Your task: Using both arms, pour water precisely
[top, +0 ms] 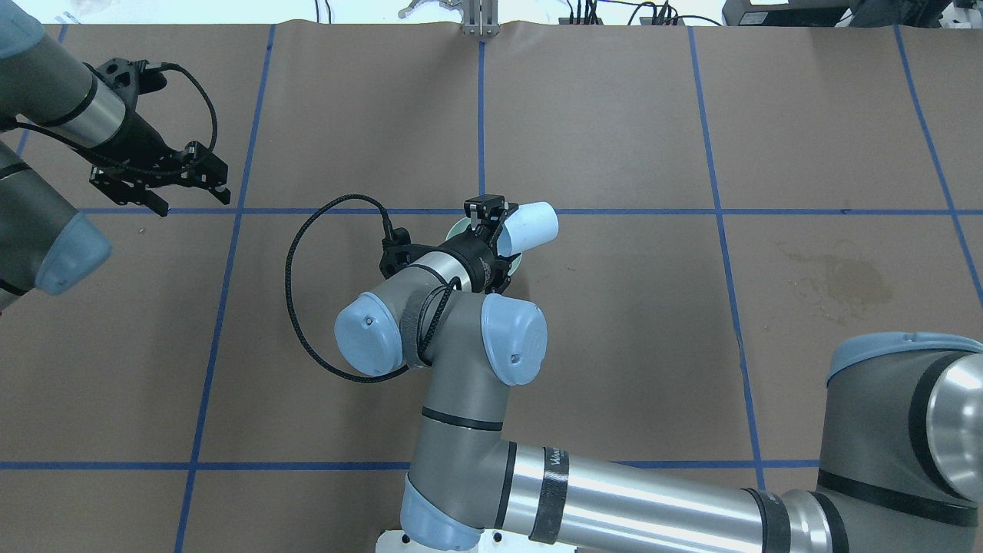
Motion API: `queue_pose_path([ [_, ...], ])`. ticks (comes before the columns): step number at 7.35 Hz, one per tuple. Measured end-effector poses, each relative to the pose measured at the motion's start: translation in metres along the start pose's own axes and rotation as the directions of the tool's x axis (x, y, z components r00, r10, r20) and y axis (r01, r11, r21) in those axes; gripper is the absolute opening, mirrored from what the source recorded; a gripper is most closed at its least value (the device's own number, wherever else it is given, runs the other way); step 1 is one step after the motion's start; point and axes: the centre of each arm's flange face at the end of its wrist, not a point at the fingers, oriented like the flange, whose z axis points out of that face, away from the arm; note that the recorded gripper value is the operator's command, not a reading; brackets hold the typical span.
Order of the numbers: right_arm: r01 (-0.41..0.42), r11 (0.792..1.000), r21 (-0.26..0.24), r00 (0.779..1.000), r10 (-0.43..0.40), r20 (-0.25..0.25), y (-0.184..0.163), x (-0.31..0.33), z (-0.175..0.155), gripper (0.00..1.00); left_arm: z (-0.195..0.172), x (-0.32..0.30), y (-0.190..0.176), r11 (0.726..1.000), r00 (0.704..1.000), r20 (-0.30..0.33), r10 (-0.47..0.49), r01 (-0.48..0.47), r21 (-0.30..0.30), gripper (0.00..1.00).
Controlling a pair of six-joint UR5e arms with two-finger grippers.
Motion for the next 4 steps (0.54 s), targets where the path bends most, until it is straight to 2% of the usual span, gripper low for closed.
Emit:
queue_pose_path([
  [4, 0.032, 0.999, -0.024, 0.999, -0.032, -0.012, -0.0024, 0.0067, -0.0072, 0.15, -0.0006, -0.0006, -0.0004, 1.0, 1.0, 0.0, 0.0, 0.0, 0.001, 1.0],
])
